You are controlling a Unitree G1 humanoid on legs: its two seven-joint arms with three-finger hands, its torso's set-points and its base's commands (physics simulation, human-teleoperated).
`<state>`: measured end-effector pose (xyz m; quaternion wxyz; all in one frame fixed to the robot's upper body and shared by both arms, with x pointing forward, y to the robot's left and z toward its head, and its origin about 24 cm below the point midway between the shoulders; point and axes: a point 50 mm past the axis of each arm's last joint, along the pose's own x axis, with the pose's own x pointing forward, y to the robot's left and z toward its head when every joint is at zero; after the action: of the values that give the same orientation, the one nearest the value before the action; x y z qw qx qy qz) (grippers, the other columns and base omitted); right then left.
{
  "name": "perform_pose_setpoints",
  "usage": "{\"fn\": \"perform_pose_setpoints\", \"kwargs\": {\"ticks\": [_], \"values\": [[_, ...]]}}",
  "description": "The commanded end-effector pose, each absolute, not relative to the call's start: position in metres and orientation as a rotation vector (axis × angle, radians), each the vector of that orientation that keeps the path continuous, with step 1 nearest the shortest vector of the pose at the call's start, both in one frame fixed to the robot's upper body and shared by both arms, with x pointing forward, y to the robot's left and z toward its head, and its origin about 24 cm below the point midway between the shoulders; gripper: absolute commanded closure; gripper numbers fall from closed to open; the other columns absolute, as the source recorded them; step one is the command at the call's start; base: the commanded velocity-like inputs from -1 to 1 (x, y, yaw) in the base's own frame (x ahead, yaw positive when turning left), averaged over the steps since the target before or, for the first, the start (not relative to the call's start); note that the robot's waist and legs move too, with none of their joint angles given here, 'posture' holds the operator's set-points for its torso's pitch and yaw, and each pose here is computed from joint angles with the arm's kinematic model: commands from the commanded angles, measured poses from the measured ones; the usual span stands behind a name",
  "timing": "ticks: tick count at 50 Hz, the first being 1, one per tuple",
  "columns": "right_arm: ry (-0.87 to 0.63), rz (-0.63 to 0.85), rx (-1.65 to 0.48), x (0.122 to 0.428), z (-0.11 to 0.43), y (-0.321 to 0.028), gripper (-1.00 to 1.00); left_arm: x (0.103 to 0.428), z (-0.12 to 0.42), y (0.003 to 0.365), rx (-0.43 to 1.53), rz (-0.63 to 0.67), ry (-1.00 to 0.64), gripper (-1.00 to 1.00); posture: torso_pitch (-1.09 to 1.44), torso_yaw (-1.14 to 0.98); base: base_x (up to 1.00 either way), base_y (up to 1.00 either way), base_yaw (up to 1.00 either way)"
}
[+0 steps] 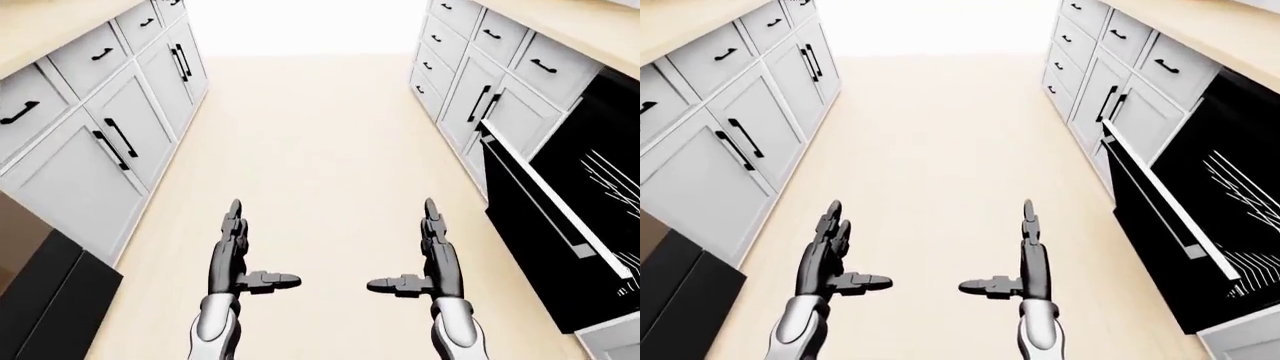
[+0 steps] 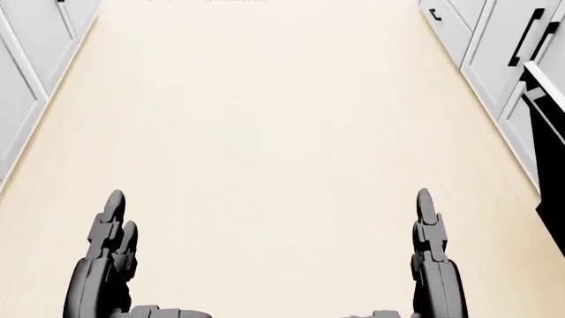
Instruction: Close the dishwasher door
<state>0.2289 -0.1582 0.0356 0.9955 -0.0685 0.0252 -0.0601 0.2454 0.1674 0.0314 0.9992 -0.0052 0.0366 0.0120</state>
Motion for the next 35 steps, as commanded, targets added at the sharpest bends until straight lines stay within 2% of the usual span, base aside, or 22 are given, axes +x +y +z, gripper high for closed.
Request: {"fn": "perform_pose_setpoints", "kwargs": {"ticks": [1,35], "values": [[-0.037,-0.122,-0.14,0.2317,0.0516,-0.158,-1.0,0.249,0.048,0.1664,-0.007,0.018,-0.015,-1.0,0.0,0.0,0.0,0.0,0.0],[-0.04,-0.114,-0.137,0.2308,0.0527,-0.1568,-1.0,0.2491,0.048,0.1673,-0.007,0.019,-0.015,-1.0,0.0,0.0,0.0,-0.17,0.0]]}}
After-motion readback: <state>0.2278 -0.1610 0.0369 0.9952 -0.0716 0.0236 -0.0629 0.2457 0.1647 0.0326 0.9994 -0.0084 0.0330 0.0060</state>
